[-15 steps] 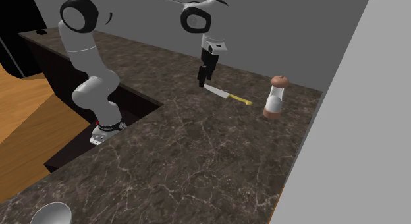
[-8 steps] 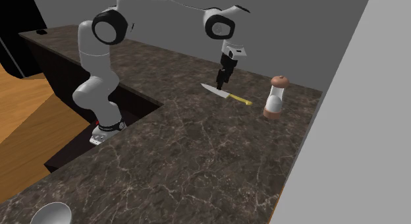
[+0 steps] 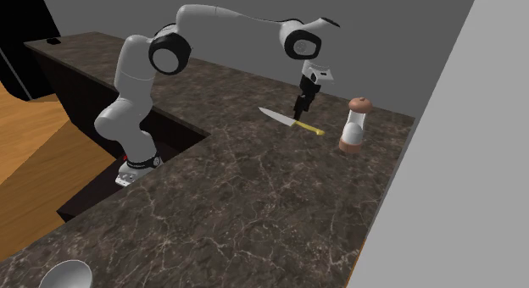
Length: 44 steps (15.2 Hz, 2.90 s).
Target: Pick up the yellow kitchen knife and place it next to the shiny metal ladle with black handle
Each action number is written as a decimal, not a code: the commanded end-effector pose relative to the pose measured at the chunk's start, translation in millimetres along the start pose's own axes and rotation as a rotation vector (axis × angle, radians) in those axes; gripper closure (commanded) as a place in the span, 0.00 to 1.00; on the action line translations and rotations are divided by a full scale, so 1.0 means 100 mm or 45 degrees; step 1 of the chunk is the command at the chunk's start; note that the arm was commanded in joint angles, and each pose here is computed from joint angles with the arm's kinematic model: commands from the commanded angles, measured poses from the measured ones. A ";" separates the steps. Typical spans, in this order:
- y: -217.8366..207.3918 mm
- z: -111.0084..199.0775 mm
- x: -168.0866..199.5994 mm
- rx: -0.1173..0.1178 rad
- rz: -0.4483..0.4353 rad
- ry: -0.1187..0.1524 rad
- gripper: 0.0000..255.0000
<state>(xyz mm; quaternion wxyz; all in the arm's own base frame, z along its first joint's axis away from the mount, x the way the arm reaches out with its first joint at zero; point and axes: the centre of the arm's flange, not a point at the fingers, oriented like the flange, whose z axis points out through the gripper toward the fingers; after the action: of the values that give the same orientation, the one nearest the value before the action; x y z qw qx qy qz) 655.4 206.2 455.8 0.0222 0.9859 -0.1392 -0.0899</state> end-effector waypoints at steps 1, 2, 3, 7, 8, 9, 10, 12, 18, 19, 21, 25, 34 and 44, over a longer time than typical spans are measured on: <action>0.00 0.11 0.02 0.001 0.001 0.000 0.00; 0.00 0.16 0.02 0.001 0.001 0.000 0.00; 0.00 0.21 0.02 0.001 0.001 0.000 0.00; 0.00 0.29 0.02 0.001 0.001 0.000 0.00; 0.00 0.29 0.02 0.001 0.001 0.000 0.00; 0.00 0.29 0.02 0.001 0.001 0.000 0.00; 0.00 0.29 0.02 0.001 0.001 0.000 0.00; 0.00 0.29 0.02 0.001 0.001 0.000 0.00; 0.00 0.29 0.02 0.001 0.001 0.000 1.00; 0.00 0.29 0.02 0.001 0.001 0.000 1.00; 0.00 0.29 0.02 0.001 0.001 0.000 1.00; 0.01 0.14 0.00 0.001 0.001 0.000 1.00; 0.05 -0.33 -0.09 0.001 0.001 0.000 1.00; 0.20 -0.78 -0.20 0.001 0.001 0.000 1.00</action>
<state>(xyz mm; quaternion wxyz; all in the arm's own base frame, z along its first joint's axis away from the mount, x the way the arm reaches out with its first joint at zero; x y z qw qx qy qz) 648.8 199.4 535.4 0.0220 0.9859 -0.1396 -0.0896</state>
